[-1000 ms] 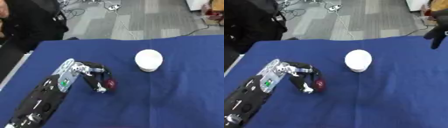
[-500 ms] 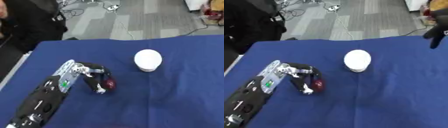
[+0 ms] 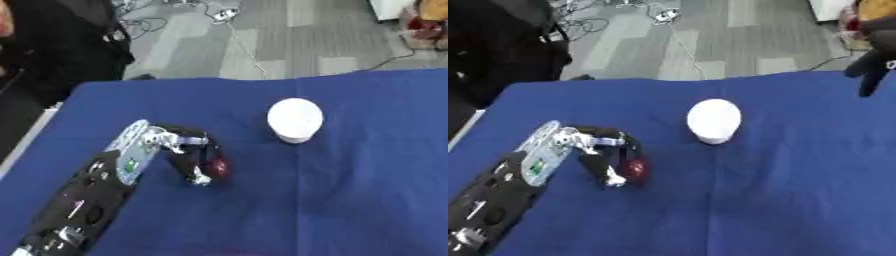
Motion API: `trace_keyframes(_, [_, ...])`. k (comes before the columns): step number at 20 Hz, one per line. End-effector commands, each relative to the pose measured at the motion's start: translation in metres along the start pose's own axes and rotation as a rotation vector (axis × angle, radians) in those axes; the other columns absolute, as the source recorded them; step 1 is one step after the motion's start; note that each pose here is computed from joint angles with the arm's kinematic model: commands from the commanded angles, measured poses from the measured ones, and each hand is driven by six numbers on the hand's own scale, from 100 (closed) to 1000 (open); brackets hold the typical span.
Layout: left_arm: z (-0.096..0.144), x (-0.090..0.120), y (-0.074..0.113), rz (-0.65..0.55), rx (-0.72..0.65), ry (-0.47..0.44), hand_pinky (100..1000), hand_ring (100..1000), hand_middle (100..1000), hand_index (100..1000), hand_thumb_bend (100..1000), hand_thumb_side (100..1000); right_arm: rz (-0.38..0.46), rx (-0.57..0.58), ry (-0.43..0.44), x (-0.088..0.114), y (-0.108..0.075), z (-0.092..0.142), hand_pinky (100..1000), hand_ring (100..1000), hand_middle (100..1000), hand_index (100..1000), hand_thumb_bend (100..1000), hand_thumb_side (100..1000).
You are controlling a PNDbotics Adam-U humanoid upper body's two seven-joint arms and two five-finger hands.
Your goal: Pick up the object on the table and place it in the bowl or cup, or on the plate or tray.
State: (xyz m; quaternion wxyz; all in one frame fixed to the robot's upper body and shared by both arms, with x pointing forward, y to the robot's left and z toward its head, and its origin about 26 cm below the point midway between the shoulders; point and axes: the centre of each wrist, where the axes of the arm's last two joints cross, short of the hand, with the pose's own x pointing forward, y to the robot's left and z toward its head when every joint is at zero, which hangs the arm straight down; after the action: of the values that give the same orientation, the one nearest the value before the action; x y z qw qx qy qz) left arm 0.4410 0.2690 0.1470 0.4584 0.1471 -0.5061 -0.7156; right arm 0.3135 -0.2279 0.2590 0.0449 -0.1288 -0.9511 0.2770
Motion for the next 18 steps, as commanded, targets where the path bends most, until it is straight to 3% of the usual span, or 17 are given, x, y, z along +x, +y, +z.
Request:
trace_keyframes(1, [0.0037,-0.0005,0.0075,-0.002,0.025,0.002,301,632,824,828,182,446,0.002,-0.011,-0.032,0.0033,-0.0032,-0.0076,294,508,718,782,112,1000])
trace_keyframes(9, [0.0027,-0.0012,0.0056,-0.001,0.034,0.006,277,608,812,814,210,445,0.001,-0.013,-0.036,0.0035,-0.0031,-0.0086,295,509,717,782,109,1000])
trace_keyframes(18, [0.0040,0.0003,0.0093,-0.086,0.039,0.040,279,625,799,792,299,422,0.000,-0.013,-0.039,0.0036,-0.0028,-0.0092,295,509,717,781,109,1000])
